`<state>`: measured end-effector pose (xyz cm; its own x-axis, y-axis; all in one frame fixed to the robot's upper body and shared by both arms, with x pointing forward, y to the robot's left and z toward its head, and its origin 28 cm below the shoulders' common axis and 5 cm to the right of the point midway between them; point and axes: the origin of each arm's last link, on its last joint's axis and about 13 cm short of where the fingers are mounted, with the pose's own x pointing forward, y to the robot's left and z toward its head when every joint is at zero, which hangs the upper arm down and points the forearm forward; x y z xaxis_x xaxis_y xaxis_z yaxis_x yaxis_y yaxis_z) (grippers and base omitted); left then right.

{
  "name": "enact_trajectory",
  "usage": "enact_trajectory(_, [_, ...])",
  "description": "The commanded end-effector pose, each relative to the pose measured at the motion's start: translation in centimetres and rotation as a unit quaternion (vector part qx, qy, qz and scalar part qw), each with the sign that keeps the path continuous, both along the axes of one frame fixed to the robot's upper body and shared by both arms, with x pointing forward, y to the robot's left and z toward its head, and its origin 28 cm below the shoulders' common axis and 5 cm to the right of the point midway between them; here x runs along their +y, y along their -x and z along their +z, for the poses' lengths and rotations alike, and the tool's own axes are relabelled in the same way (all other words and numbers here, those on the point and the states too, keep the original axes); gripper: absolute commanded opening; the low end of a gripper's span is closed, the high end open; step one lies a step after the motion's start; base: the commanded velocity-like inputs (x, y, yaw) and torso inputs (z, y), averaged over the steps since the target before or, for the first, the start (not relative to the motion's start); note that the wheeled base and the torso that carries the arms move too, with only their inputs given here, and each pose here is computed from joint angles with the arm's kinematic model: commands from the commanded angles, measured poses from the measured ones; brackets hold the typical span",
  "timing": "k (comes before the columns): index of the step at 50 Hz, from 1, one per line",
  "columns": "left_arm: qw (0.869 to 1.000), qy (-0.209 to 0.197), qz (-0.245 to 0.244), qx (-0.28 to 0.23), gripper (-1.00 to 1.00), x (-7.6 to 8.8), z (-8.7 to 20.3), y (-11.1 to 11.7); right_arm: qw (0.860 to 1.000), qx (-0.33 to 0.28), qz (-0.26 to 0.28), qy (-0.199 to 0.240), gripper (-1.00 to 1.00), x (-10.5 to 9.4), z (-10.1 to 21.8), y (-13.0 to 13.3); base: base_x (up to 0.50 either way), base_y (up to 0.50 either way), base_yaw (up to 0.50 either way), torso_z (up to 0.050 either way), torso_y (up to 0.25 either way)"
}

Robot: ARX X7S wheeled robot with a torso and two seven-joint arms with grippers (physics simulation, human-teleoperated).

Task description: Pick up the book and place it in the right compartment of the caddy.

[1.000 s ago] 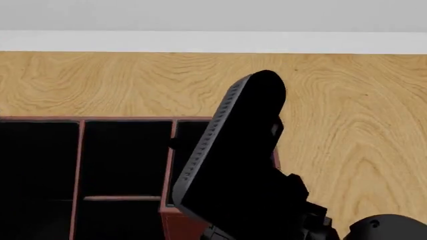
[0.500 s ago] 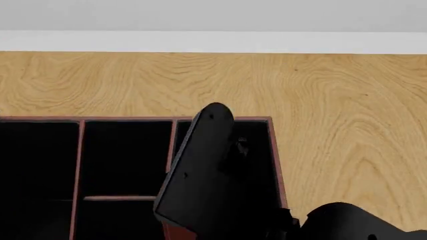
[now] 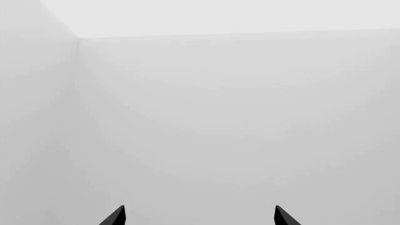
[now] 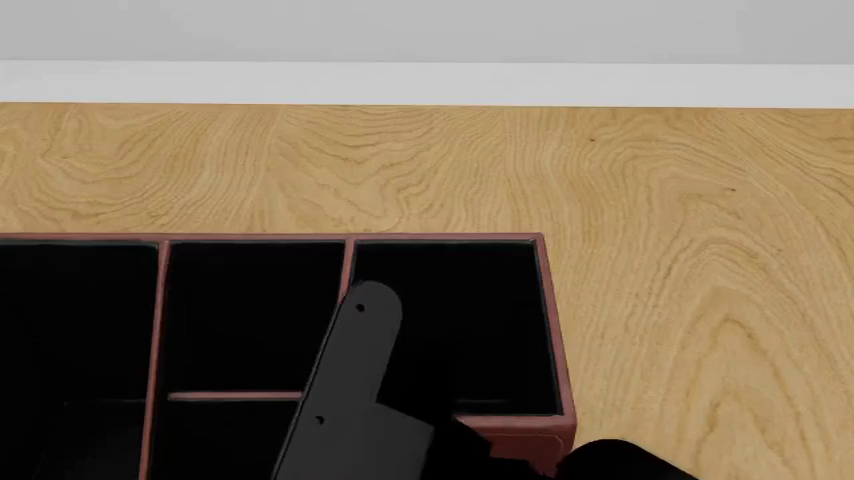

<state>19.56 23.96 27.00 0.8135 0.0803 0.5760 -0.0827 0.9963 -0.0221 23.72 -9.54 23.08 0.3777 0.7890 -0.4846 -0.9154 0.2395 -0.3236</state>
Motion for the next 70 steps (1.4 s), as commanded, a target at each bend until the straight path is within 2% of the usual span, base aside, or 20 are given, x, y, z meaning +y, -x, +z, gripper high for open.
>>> enact_trajectory(1, [1.0,0.002,0.001,-0.001,1.0,0.1,-0.1,0.1,1.0,0.009,0.02,0.017,1.0,0.6,-1.0,0.3,0.0,0.0,0.0,0.0,0.0])
enact_trajectory(30, [1.0,0.002,0.002,0.005,1.0,0.1,-0.4,-0.1,0.998,0.009,0.005,0.056,1.0,1.2,-4.3,-0.6,0.0,0.0,0.0,0.0,0.0])
enact_trajectory(70, [1.0,0.006,0.004,0.008,1.0,0.3,-0.7,-0.2,0.995,0.05,0.007,0.083,1.0,1.3,-7.6,-0.6,0.0,0.0,0.0,0.0,0.0])
